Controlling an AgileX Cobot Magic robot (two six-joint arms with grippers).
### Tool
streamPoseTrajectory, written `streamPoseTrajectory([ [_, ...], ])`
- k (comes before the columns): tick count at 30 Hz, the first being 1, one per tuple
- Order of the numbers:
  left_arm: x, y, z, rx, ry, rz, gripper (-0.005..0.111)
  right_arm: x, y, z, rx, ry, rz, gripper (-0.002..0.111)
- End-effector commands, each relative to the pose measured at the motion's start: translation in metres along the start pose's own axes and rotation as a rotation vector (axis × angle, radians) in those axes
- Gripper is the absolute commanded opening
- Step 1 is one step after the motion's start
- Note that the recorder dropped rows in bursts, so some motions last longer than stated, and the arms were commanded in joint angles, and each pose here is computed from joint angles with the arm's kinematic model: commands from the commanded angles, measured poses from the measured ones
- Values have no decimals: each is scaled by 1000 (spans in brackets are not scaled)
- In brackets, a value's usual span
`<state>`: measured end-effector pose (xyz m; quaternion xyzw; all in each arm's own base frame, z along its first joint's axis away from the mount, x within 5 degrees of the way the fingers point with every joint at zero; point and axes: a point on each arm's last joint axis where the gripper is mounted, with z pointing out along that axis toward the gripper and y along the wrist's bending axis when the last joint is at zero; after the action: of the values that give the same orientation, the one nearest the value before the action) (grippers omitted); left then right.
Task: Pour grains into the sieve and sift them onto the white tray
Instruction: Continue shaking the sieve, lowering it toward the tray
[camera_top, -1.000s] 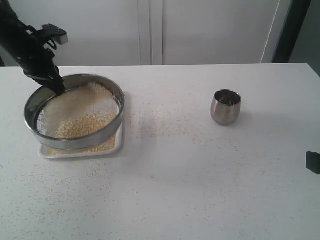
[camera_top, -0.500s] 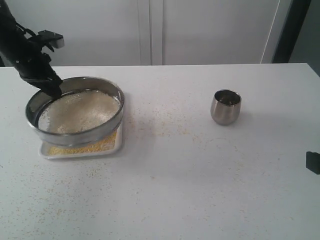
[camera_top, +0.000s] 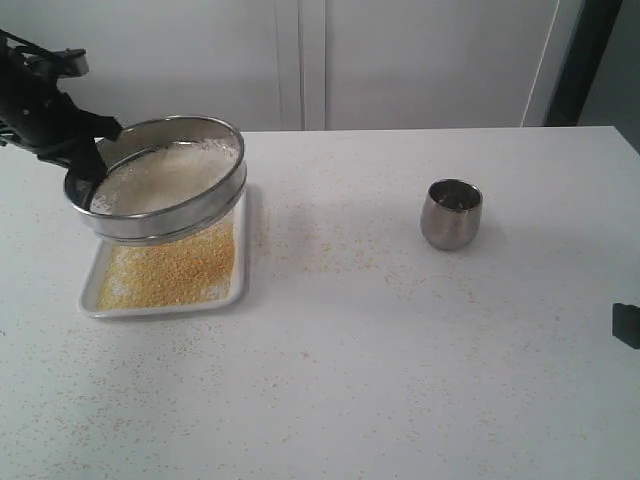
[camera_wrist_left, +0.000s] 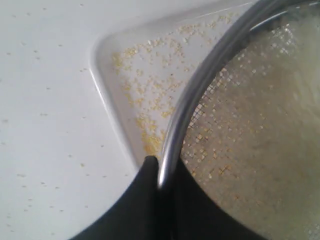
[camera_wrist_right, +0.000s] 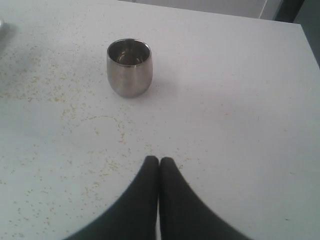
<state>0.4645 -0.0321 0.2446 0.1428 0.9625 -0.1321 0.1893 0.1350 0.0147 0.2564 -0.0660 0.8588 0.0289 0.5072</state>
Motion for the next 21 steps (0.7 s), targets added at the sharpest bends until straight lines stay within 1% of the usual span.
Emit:
streamPoseTrajectory([
  [1,12,-20,-4,149,127,423,0,-2,-1,-1,4,-11,-2,0],
  [2,8,-14,-2,104,97,259,0,-2,-1,-1,4,-11,-2,0],
  [3,3,-1,-1,47,33,-136,0,-2,-1,-1,4,-11,-2,0],
  [4,1,0,-1,66,9,-184,0,-2,-1,-1,4,-11,-2,0],
  [5,1,-6,-1,97,15,-43,0,-2,-1,-1,4,-11,-2,0],
  [6,5,-18,2,140,56,241,0,-2,-1,-1,4,-11,-2,0],
  [7,10,-23,4,145,121,390,0,-2,-1,-1,4,-11,-2,0],
  [8,10,-22,6,88,149,356,0,-2,-1,-1,4,-11,-2,0],
  [9,7,-18,6,30,126,159,0,-2,-1,-1,4,-11,-2,0],
  [10,4,-12,4,17,77,-49,0,-2,-1,-1,4,-11,-2,0],
  [11,2,-12,4,42,54,-97,0,-2,-1,-1,4,-11,-2,0],
  [13,3,-17,5,62,71,87,0,-2,-1,-1,4,-11,-2,0],
  [14,5,-23,7,66,97,253,0,-2,-1,-1,4,-11,-2,0],
  [16,9,-29,8,101,142,485,0,-2,-1,-1,4,-11,-2,0],
  [17,11,-31,7,120,155,552,0,-2,-1,-1,4,-11,-2,0],
  [18,9,-31,8,115,137,495,0,-2,-1,-1,4,-11,-2,0],
  [19,5,-28,8,80,100,345,0,-2,-1,-1,4,-11,-2,0],
  [21,-1,-18,7,20,35,-3,0,-2,-1,-1,4,-11,-2,0],
])
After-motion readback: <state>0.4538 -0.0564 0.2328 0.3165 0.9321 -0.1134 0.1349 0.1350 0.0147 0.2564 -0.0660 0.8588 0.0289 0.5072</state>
